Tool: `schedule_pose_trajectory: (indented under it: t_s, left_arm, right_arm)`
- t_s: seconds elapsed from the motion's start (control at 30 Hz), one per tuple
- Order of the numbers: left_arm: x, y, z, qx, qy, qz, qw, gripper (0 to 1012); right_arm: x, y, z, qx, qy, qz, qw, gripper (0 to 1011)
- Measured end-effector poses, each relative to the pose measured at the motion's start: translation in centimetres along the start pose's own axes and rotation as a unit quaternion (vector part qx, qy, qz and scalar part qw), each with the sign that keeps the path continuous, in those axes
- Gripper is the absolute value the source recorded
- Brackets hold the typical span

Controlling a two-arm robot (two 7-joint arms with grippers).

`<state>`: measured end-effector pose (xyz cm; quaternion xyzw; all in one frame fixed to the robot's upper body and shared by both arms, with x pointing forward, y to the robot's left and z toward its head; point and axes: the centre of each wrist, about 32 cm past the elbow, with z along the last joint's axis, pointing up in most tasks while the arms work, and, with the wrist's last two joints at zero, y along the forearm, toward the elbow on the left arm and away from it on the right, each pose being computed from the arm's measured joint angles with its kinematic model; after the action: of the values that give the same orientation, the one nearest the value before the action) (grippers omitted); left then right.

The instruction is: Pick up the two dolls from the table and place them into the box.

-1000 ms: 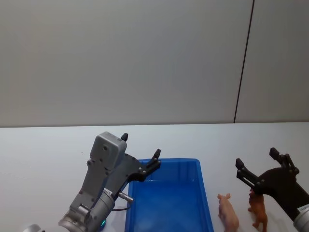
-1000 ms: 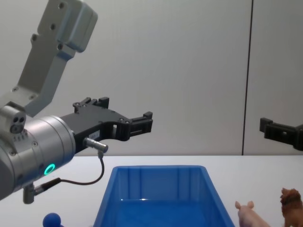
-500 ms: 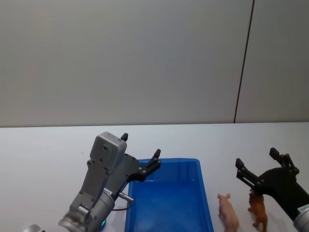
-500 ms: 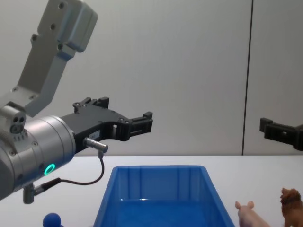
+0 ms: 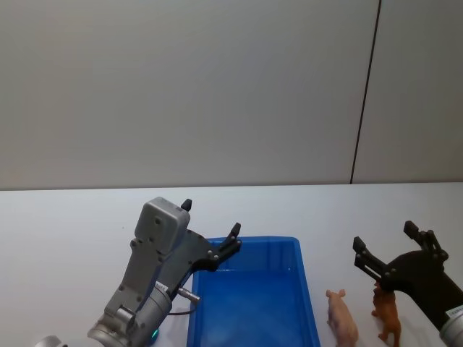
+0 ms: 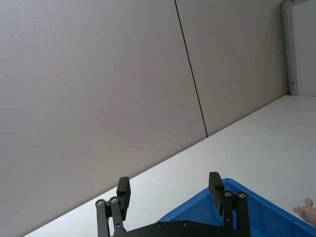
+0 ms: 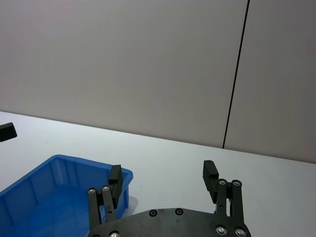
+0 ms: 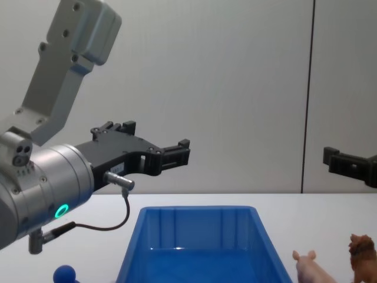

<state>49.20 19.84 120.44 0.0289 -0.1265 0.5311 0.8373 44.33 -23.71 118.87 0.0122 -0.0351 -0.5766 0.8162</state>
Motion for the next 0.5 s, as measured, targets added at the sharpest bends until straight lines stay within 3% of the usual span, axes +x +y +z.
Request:
schedule_pose_trajectory:
  t_s: [0.2,0.5]
  left_arm:
    - [0.00,0.00,0.00,0.000,0.000,0.000,1.0000,1001]
    - [0.00,0.00,0.00,0.000,0.000,0.000,1.0000,1001]
  right_arm:
    - [-0.05,-0.05,0.02,-0.003,0.000,-0.002,1.0000,1001]
    - [-0.21,-0.37,0.10,-0.032,0.005,-0.020,0.9993,1001]
